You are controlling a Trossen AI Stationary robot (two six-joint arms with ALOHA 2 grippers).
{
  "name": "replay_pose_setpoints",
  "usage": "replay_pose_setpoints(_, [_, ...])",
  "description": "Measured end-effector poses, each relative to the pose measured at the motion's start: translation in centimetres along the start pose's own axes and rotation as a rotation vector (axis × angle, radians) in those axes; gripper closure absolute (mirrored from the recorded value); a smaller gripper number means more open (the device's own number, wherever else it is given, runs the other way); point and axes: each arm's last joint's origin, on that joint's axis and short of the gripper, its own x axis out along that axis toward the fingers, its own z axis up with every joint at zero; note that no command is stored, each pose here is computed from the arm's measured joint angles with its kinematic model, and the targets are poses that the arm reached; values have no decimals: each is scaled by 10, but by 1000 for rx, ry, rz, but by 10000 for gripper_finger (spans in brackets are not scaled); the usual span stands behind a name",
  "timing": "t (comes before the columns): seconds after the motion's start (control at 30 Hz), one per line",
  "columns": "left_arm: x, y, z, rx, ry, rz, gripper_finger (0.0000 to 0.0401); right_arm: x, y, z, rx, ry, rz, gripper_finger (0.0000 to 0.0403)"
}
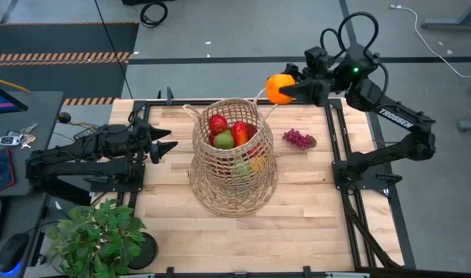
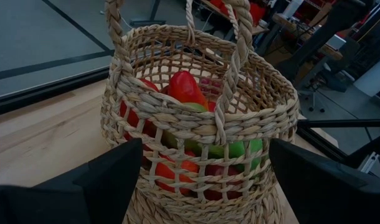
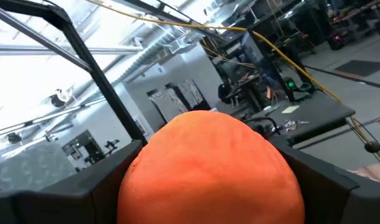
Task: Build produce basket
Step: Put the orange into the brown basket
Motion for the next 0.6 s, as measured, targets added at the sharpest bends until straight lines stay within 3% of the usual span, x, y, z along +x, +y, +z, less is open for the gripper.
replay_pose_setpoints(0.2, [0, 0, 0, 0, 0, 0, 44, 7, -5, -2, 3, -91, -116, 69])
replay_pose_setpoints(0.37, [0, 0, 0, 0, 0, 0, 44, 23, -12, -12, -87, -146, -260, 70])
replay_pose_setpoints(0.5, [0, 0, 0, 0, 0, 0, 44, 37, -18, -19, -221, -152, -496, 70])
replay_pose_setpoints(0.6, [0, 0, 0, 0, 0, 0, 44, 52, -19, -24, -359, -51, -715, 70])
